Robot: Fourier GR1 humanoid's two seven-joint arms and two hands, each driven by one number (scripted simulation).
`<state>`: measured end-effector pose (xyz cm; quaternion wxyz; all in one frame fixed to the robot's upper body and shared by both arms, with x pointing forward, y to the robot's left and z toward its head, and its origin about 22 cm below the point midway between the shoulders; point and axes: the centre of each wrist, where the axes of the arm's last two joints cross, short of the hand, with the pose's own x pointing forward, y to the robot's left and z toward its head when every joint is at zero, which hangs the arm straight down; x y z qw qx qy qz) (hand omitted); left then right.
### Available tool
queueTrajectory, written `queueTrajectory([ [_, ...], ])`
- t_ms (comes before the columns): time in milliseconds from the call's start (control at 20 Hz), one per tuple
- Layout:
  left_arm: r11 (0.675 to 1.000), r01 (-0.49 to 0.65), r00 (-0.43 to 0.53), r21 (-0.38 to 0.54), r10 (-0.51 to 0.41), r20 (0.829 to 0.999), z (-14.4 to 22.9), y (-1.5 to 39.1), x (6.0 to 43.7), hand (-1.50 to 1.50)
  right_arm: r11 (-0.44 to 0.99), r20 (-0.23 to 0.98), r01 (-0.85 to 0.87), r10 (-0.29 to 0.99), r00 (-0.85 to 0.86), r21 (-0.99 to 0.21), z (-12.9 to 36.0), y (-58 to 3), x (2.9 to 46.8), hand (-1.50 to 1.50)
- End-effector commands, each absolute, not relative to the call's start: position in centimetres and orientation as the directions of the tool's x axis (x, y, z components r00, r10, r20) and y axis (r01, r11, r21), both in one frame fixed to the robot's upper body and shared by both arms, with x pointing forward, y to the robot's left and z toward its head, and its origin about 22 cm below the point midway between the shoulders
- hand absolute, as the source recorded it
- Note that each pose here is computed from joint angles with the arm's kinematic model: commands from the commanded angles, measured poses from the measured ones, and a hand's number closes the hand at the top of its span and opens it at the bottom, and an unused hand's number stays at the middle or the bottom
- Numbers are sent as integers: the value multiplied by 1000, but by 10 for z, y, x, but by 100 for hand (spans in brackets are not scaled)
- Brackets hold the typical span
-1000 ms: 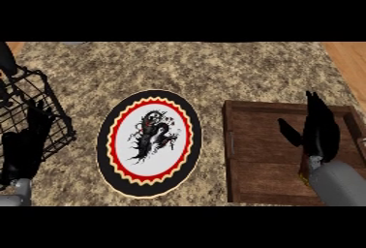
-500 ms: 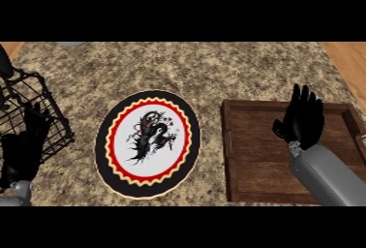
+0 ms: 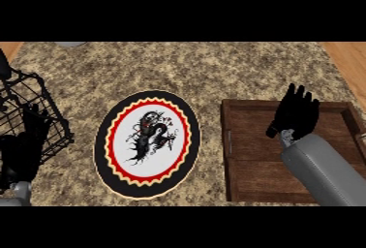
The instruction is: Pick the sweet potato from the tray and place it in the plate
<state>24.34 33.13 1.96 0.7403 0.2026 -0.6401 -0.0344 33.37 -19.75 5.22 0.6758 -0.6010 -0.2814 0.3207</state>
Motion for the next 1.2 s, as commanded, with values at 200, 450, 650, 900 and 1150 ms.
queueTrajectory([
  [200, 959, -77, 33, 273, -271, 962, 34, 292, 266, 0, 63, -154, -246, 626, 764, -967, 70, -189, 332, -150],
  [450, 957, -58, 32, 283, -282, 959, 42, 299, 269, 0, 79, -237, -341, 575, 783, -937, 46, -213, 326, -150],
  [650, 953, -62, 38, 295, -293, 955, 35, 291, 264, 0, 98, -271, -381, 543, 794, -919, 36, -230, 321, -150],
  [900, 960, -54, 34, 276, -274, 961, 33, 287, 273, 0, 126, -250, -375, 549, 798, -918, 40, -243, 316, -150],
  [1150, 952, -73, 7, 296, -297, 955, 50, 289, 282, 0, 148, -252, -379, 524, 814, -914, 30, -245, 305, -150],
])
